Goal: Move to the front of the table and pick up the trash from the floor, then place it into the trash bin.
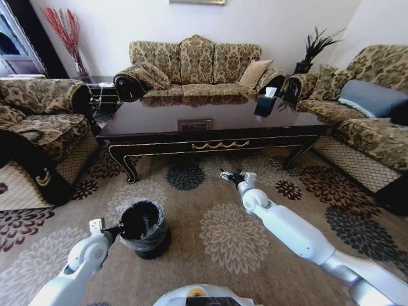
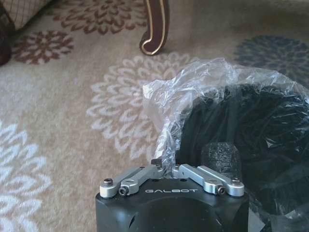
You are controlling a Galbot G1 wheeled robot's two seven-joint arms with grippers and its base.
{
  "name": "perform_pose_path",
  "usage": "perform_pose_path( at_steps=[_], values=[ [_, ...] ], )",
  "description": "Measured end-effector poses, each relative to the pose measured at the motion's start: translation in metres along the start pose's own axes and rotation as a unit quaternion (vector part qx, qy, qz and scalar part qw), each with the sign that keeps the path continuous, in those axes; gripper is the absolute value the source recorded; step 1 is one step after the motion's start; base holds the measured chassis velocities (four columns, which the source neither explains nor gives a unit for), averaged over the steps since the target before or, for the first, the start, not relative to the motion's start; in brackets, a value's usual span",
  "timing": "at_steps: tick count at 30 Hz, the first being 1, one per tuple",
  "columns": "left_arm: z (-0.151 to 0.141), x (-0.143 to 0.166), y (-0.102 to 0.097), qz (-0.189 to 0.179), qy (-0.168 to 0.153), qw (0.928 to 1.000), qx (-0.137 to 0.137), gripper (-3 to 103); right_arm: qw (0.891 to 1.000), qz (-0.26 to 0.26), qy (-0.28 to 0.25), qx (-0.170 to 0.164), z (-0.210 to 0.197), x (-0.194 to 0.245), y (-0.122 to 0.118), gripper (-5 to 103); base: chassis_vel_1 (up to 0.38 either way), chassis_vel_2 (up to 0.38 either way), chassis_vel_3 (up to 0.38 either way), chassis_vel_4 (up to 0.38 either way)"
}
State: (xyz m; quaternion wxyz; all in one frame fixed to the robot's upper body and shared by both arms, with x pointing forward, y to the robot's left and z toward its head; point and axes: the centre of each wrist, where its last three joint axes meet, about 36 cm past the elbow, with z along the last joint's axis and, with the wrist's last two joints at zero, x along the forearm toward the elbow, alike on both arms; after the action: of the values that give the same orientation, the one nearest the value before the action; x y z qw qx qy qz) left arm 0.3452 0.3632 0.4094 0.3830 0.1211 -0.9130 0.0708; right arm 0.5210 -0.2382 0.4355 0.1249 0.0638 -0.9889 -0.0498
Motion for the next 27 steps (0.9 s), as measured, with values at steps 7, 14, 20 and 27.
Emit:
perform_pose_path(
  at_steps=[7,14,20,27],
  values=[
    [0.0,0.007,0.0,-0.009,-0.005,0.9999,0.006,8,1.0,-0.003,-0.003,0.001,0.0,0.006,0.001,100,0.0,0.0,0.0,0.0],
    [-0.027,0.056,-0.001,-0.022,-0.053,0.9983,-0.013,36,1.0,0.012,-0.01,0.003,-0.004,0.008,-0.013,100,0.0,0.0,0.0,0.0],
    [-0.044,0.112,-0.01,0.044,-0.156,0.9865,-0.023,57,0.999,0.015,-0.039,-0.009,-0.008,0.014,-0.035,100,0.0,0.0,0.0,0.0],
    [-0.026,0.137,0.008,0.106,-0.312,0.9388,-0.098,79,0.994,0.015,-0.105,-0.017,0.002,0.041,-0.066,100,0.0,0.0,0.0,0.0]
  ],
)
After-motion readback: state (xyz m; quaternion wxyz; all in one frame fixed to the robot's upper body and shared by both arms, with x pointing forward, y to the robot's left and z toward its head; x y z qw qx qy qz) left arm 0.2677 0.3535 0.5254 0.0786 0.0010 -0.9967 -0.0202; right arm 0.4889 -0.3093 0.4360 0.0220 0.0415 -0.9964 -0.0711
